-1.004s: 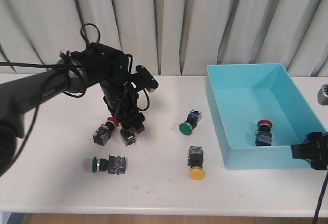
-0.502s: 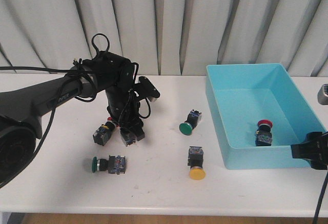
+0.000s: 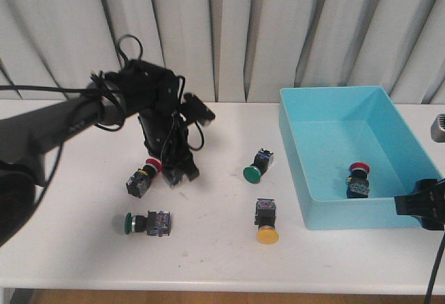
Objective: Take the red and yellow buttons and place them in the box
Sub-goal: 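Grasp the yellow mushroom button with the left gripper and lift it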
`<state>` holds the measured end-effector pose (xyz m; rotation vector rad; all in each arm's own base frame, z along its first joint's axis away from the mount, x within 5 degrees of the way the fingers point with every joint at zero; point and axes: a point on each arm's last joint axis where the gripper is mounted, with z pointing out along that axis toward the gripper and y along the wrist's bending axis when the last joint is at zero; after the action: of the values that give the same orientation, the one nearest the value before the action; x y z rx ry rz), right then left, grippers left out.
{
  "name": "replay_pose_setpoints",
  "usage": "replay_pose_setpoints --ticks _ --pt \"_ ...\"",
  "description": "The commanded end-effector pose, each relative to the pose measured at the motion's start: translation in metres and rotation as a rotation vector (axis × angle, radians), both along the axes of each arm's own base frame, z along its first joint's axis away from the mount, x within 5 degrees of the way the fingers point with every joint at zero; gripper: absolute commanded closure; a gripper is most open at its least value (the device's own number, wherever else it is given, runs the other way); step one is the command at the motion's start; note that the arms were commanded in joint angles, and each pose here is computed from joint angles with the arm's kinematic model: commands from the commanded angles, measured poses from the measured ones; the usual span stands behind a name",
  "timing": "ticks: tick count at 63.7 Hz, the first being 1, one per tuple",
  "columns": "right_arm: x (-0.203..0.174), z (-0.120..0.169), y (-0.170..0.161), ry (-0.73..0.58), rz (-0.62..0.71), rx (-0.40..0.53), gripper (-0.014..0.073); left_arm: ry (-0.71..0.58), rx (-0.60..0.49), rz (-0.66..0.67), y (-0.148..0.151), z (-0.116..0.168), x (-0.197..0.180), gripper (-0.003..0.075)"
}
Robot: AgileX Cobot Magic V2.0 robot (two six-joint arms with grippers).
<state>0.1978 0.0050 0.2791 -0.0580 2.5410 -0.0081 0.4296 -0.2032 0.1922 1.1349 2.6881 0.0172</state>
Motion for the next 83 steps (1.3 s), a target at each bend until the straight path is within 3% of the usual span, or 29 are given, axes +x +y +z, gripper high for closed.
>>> replay_pose_setpoints --ticks 1,16,22,31,50,68,70,83 --pt "0.003 0.014 -0.001 -0.092 0.008 -0.009 0.0173 -0.182 -0.111 0.05 0.006 0.089 -0.014 0.0521" --pt "0.003 0.014 -0.001 -0.093 0.016 -0.015 0.0173 -0.337 -0.223 0.115 0.025 0.179 -0.054 0.0521" --pt "0.003 0.014 -0.001 -0.093 0.018 -0.016 0.0173 -0.386 -0.252 0.115 0.034 0.202 -0.072 0.0521" --pt "0.003 0.014 -0.001 -0.093 0.019 -0.017 0.0173 -0.422 -0.272 0.113 0.048 0.213 -0.102 0.0521" --pt "0.003 0.014 -0.001 -0.093 0.022 -0.019 0.0173 -0.507 -0.32 0.106 0.08 0.19 -0.169 0.0521" --pt "0.003 0.014 -0.001 -0.093 0.022 -0.02 0.0173 -0.497 -0.322 0.111 0.1 0.135 -0.211 0.0521" --pt "0.003 0.014 0.0 -0.094 0.032 -0.013 0.0173 -0.489 -0.431 0.132 0.092 0.121 -0.21 0.0521" --pt "0.003 0.015 0.008 -0.107 0.151 0.012 0.0173 -0.422 -0.547 -0.037 0.069 0.11 -0.204 0.0521"
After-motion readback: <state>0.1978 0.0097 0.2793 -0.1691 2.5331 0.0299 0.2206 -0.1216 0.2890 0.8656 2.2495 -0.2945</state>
